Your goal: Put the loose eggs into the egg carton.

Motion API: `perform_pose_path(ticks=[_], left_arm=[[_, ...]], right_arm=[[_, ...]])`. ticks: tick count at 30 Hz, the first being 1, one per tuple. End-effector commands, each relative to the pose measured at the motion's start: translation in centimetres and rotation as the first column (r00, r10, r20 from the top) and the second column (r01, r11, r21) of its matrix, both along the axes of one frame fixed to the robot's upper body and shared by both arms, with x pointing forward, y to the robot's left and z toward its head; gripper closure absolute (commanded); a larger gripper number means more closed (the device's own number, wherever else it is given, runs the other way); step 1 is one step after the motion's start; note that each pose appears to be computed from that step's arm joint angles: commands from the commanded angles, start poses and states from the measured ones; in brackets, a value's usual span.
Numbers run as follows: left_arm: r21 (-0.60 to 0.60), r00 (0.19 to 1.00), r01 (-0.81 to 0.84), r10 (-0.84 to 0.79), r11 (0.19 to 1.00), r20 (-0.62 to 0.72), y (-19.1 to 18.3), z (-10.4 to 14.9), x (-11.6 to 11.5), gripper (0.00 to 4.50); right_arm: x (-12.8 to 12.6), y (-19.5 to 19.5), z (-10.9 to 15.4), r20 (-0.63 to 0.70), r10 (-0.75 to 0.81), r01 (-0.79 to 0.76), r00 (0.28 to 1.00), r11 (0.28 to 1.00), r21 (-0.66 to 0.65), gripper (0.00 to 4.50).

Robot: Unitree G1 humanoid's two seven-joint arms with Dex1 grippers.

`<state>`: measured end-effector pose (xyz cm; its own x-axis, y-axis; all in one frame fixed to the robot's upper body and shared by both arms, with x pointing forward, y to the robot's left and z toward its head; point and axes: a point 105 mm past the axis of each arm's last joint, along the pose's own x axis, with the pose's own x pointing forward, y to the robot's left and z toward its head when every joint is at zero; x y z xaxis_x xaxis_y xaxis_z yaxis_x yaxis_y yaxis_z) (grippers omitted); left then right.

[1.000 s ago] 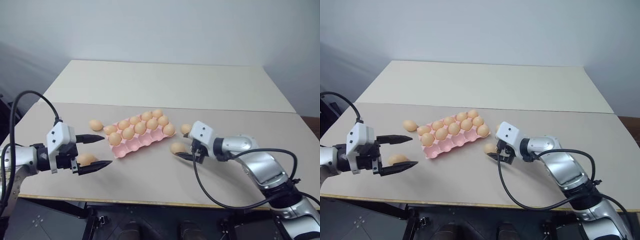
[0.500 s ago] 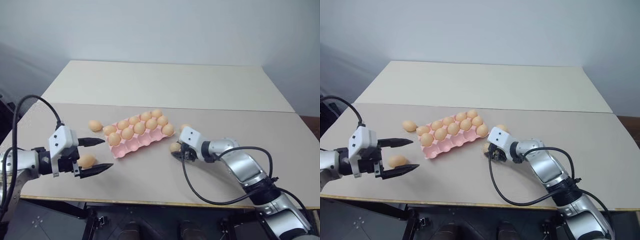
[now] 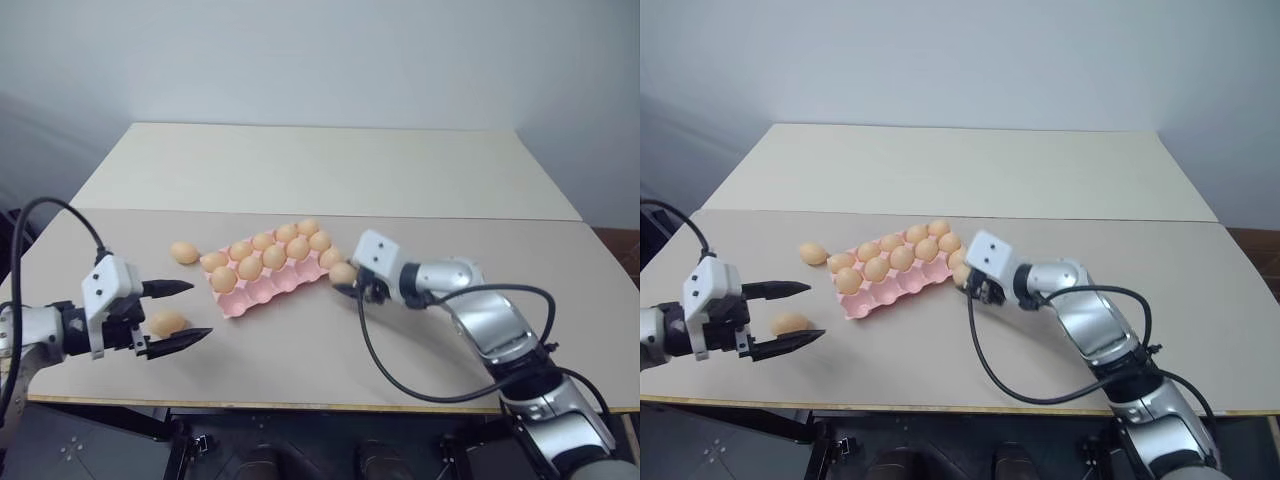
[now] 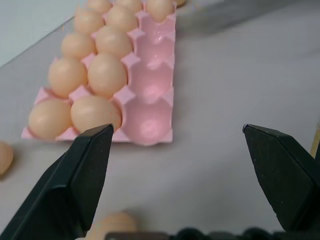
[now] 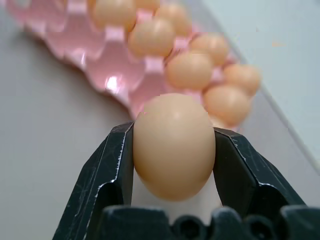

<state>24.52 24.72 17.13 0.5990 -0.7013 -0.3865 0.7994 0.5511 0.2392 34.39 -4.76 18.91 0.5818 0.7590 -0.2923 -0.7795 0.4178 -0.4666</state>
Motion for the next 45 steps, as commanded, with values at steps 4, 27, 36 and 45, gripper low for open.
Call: perform_pose_path(ticks=[4,27,36,45], left_arm=[[0.033,0.998,-0.014,0.012,0.999,0.064,0.5,1.7,-0.3,0.0],[0.02,0.997,-0.001,-0.001,1.0,0.079,-0.2,1.7,-0.4,0.0],[0.002,0.994,0.038,-0.038,0.999,0.1,-1.1,2.0,0.2,0.0],[-0.053,0.988,0.118,-0.112,0.992,0.105,-2.8,2.0,1.2,0.0]], right_arm=[[1.8,2.6,1.3,0.055,-0.019,0.016,0.998,0.999,0.046,2.1],[2.7,6.3,0.7,-0.006,-0.004,0.004,1.0,0.987,0.162,0.02],[1.2,3.5,2.2,0.036,-0.02,0.014,0.999,0.986,0.168,0.02],[-3.4,-3.2,1.0,-0.006,0.001,-0.001,1.0,1.0,0.021,0.02]])
